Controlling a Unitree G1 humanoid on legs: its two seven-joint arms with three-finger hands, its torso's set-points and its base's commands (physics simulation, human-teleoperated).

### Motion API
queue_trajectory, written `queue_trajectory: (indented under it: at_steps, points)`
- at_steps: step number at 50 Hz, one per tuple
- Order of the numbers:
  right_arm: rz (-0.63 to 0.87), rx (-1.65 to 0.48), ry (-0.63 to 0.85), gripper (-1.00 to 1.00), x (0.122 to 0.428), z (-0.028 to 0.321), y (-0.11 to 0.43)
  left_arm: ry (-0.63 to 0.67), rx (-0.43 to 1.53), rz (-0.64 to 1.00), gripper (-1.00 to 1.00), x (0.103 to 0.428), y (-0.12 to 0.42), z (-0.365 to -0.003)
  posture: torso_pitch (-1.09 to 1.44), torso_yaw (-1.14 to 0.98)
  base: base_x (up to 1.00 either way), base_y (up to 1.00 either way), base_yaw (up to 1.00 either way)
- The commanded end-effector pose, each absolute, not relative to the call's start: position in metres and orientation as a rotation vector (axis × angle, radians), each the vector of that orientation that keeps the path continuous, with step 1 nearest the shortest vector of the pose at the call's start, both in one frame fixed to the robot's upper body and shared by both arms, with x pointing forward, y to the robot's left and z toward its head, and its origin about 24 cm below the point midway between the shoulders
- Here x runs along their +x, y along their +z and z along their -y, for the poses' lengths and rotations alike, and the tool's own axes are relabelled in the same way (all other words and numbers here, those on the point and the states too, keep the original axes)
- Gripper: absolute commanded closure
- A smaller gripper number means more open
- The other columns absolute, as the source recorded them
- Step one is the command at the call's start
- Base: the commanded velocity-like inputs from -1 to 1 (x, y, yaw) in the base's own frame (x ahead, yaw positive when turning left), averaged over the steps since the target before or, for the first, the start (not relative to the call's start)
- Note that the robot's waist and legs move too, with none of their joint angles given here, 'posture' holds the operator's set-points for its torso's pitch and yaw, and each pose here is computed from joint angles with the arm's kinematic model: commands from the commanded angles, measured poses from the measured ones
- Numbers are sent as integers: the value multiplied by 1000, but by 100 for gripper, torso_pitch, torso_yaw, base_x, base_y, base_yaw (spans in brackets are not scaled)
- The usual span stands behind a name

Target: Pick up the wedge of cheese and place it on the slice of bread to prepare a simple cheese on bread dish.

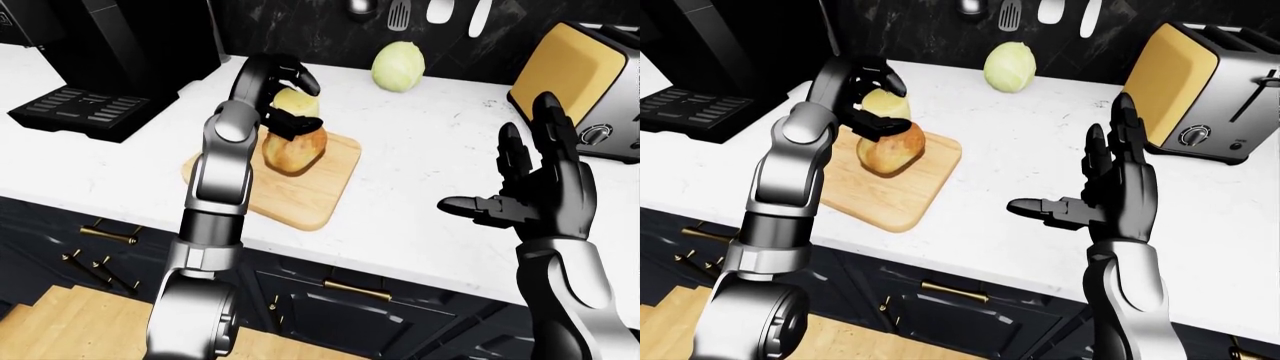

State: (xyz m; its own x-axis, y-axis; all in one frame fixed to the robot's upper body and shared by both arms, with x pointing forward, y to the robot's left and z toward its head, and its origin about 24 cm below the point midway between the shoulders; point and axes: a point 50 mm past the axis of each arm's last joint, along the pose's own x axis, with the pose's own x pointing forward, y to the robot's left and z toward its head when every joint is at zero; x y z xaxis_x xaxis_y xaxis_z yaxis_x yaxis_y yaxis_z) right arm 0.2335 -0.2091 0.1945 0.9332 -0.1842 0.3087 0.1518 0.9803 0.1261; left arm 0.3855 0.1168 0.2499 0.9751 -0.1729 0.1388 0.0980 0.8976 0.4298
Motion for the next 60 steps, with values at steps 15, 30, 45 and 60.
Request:
queue_trajectory:
  at_steps: [15,30,45,60]
  points:
    - [404,92,-168,-100,229,209,207,-129,449,278,-28,379,274,-114,0,0,0,0,0]
    - [405,95,-169,-100,228,209,208,-129,448,280,-55,379,274,-114,0,0,0,0,0]
    - [415,93,-171,-100,227,209,215,-127,424,326,-93,355,298,-120,0,0,0,0,0]
    - [443,72,-171,-100,223,209,233,-72,306,431,-100,276,311,-161,0,0,0,0,0]
